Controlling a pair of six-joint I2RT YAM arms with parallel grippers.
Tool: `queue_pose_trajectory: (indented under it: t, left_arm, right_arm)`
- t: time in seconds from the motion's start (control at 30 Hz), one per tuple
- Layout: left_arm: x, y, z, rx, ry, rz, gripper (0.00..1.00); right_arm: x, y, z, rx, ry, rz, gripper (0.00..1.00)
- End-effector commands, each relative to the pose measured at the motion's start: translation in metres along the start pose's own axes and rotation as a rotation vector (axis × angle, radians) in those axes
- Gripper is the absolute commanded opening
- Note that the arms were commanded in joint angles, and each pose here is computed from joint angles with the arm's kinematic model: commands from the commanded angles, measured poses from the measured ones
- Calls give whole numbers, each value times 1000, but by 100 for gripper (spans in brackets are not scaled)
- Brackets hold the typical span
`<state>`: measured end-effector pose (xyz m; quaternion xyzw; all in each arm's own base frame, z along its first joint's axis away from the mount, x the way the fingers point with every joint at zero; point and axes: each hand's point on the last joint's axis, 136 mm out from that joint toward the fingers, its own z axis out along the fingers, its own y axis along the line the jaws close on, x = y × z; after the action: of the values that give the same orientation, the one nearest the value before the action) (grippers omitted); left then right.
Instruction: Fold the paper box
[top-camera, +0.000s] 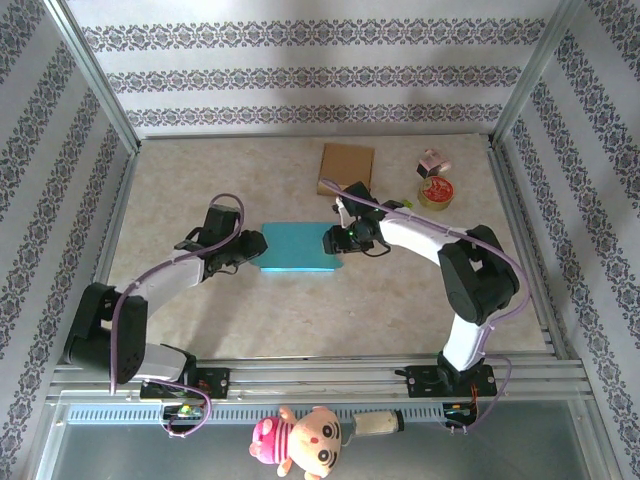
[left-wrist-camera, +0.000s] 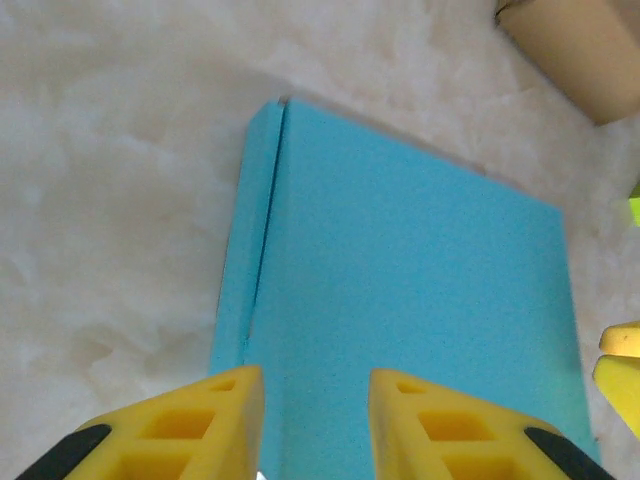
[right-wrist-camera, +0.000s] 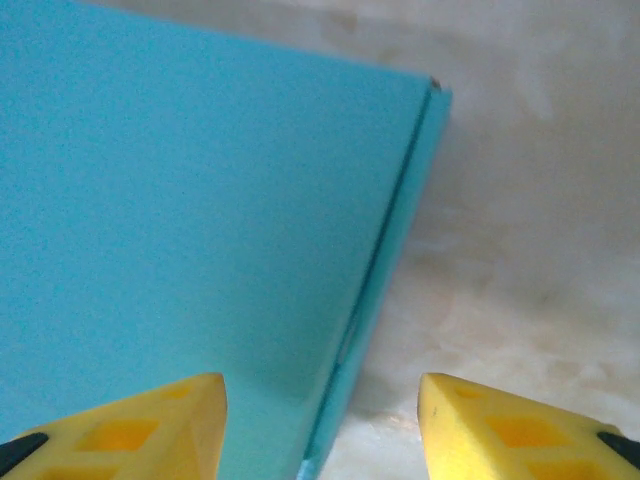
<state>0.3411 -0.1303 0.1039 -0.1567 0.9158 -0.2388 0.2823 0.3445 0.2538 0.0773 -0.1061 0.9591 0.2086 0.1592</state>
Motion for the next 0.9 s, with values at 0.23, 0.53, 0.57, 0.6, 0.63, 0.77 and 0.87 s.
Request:
queue_pose_trajectory:
  t: [0.23, 0.53, 0.57, 0.6, 0.63, 0.77, 0.87]
  left_arm:
    - [22, 10, 14, -34, 159, 31, 25]
    - [29, 3, 21, 29, 179, -24, 12]
    - [29, 2, 23, 32, 183, -31, 12]
    - [30, 2, 24, 37, 187, -36, 11]
    - [32, 2, 26, 40, 194, -44, 11]
    - [32, -2, 32, 74, 194, -82, 11]
    - [31, -11, 35, 127, 190, -114, 11]
  right_arm:
    - [-2, 1, 6, -19, 23, 11, 55]
    - [9, 6, 20, -46, 63, 19, 41]
    - [9, 7, 21, -50, 64, 21, 40]
    - [10, 8, 23, -53, 65, 25, 40]
    - [12, 9, 25, -60, 71, 29, 40]
    - [14, 13, 28, -76, 77, 34, 38]
    - [14, 15, 28, -78, 75, 32, 38]
